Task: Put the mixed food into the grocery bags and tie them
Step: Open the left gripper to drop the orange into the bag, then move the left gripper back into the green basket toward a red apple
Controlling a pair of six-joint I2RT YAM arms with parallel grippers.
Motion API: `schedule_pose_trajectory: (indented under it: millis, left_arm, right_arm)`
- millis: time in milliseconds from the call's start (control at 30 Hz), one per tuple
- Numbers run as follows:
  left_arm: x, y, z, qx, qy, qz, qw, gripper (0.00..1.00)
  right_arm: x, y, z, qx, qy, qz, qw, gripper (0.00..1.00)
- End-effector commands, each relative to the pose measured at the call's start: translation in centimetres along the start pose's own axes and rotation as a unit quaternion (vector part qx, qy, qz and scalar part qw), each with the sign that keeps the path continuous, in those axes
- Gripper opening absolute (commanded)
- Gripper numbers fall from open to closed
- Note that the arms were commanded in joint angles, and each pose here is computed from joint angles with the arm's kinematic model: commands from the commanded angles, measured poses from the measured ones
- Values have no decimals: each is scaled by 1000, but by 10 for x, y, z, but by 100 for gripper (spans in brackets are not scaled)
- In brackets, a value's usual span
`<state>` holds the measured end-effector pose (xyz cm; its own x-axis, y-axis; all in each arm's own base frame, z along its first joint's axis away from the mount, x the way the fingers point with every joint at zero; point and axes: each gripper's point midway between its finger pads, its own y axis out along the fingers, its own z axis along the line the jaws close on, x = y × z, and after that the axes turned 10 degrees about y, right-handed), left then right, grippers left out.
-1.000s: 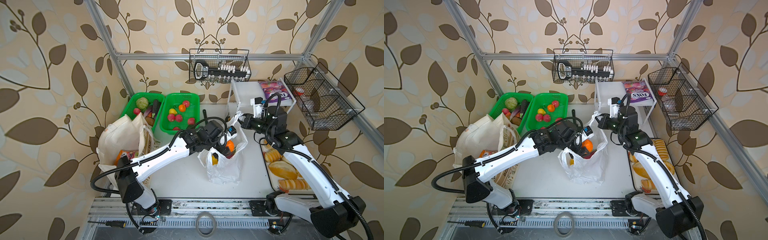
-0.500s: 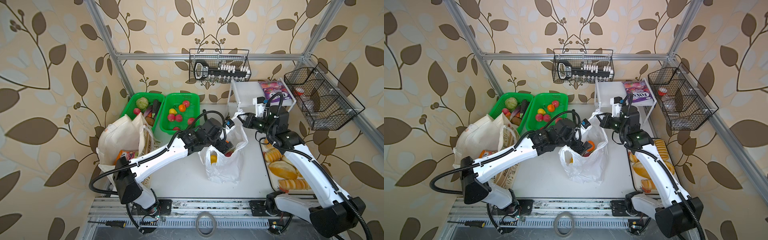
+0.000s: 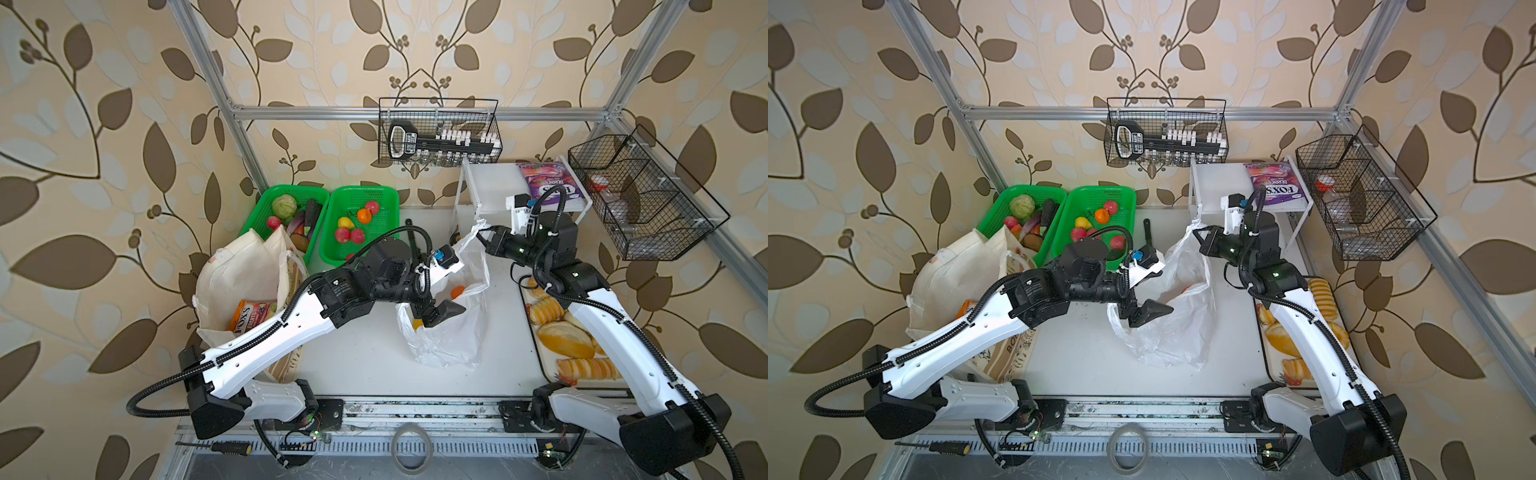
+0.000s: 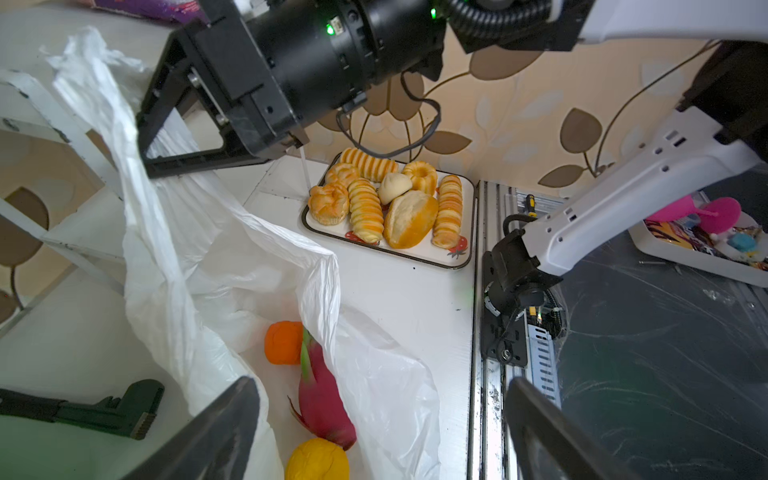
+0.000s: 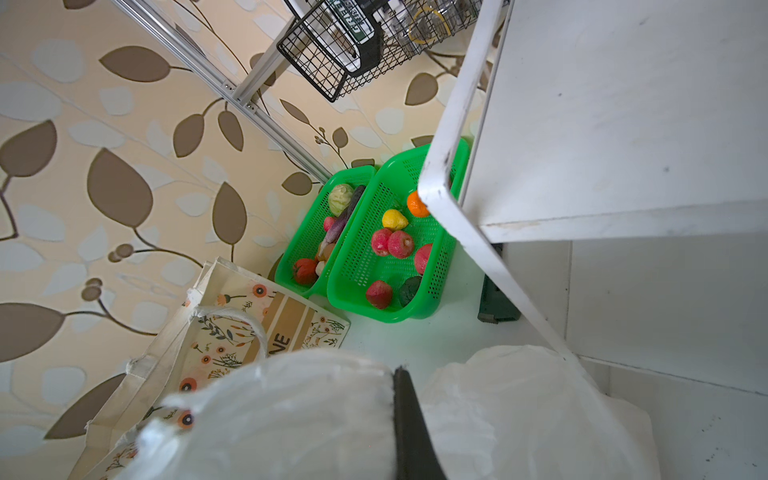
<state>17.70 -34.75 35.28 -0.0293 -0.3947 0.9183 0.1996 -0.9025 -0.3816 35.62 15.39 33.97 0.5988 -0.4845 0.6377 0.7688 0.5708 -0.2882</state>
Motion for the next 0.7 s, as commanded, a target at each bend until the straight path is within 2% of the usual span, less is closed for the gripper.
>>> schedule_pose_trajectory:
  millis: [0,167,267,333,400,467,600,667]
  left_arm:
    - [25,-24,-7,2,41,-53,998,97]
    - [47,-50,4,56,47,-95,993,99]
    - [65,-70,34,148,0,-125,981,99]
    - [62,-81,58,213,-29,-117,970,99]
    - [46,-90,89,277,-78,-96,953,96]
    - [26,-100,120,316,-147,-83,934,94]
    - [-20,-114,174,353,-293,-82,885,88]
    - [-42,-113,195,365,-333,-65,867,87]
  right_arm:
    - [0,-3,-5,-7,4,-7,1000,0]
    - [1,-5,-4,-2,4,-13,1000,0]
    - [0,-6,-4,0,6,-14,1000,0]
    - [1,-6,-3,2,7,-15,1000,0]
    - [1,-6,-2,3,6,-15,1000,0]
    - [0,-5,-3,4,5,-13,1000,0]
    - [0,-5,-2,5,4,-10,1000,0]
    - [0,-6,-2,5,4,-12,1000,0]
